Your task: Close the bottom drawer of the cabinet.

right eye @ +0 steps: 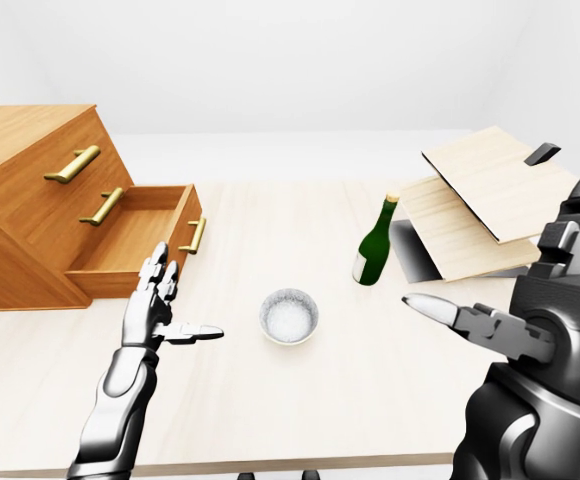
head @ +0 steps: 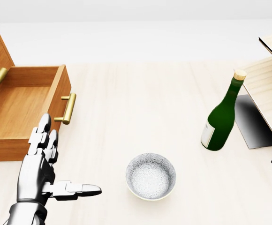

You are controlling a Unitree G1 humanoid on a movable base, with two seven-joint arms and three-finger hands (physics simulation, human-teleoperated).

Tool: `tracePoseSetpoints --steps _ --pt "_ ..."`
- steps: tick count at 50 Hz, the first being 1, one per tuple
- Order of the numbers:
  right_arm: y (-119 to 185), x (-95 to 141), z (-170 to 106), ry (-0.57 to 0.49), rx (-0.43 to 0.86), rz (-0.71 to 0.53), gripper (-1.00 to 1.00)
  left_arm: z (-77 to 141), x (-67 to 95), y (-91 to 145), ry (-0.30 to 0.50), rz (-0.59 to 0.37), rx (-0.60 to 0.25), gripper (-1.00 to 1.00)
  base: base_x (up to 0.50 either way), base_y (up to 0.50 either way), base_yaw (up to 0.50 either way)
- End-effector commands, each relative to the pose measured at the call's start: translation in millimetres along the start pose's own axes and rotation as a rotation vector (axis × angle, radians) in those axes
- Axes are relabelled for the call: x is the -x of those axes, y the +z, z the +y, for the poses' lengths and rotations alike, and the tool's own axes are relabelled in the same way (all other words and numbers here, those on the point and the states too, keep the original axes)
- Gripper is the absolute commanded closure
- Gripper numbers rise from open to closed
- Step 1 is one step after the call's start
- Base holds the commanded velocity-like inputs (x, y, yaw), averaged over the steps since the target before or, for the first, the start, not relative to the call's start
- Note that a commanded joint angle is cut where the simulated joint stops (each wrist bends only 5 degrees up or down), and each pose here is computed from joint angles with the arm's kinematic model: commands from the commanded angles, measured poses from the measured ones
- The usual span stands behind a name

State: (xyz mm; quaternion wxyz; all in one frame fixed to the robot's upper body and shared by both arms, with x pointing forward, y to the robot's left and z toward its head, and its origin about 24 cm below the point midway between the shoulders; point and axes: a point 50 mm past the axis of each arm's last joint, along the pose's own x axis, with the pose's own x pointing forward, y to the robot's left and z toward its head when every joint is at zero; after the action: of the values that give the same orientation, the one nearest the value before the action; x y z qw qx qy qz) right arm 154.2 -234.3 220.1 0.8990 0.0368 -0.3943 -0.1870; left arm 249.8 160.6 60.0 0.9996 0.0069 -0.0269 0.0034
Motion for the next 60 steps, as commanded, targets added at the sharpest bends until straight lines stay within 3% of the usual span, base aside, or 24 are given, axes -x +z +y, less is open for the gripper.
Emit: tracePoseSetpoints --steps 1,7,16,23,25,33,60 --pt "3 1 1 0.002 -0.010 -0.011 -1.00 -1 -3.4 -4 -0.004 0.008 0.002 -1.00 0.00 0.00 0.00" --pt "9 -1 0 0.000 -0.021 -0.038 -1.00 2 -28.2 3 0.018 -0.001 -0.005 -1.00 0.00 0.00 0.00" --pt "6 1 3 0.018 -0.018 -0.021 -1.00 -6 -57.0 3 -0.017 0.016 0.011 -1.00 0.00 0.00 0.00" --pt "6 1 4 0.024 -0.020 -0.023 -1.00 4 -88.5 3 0.019 0.022 -0.022 -1.00 0.00 0.00 0.00" --pt "5 1 5 0.027 -0.019 -0.018 -1.00 5 -96.9 -5 0.026 0.066 -0.034 -1.00 0.00 0.00 0.00" --pt "4 1 5 0.031 -0.018 -0.014 -1.00 5 -101.8 -29 0.033 0.209 -0.052 -1.00 0.00 0.00 0.00" --pt "-2 0 8 0.050 -0.014 0.004 -1.00 17 -95.2 -63 0.070 0.419 -0.074 -1.00 0.00 0.00 0.00"
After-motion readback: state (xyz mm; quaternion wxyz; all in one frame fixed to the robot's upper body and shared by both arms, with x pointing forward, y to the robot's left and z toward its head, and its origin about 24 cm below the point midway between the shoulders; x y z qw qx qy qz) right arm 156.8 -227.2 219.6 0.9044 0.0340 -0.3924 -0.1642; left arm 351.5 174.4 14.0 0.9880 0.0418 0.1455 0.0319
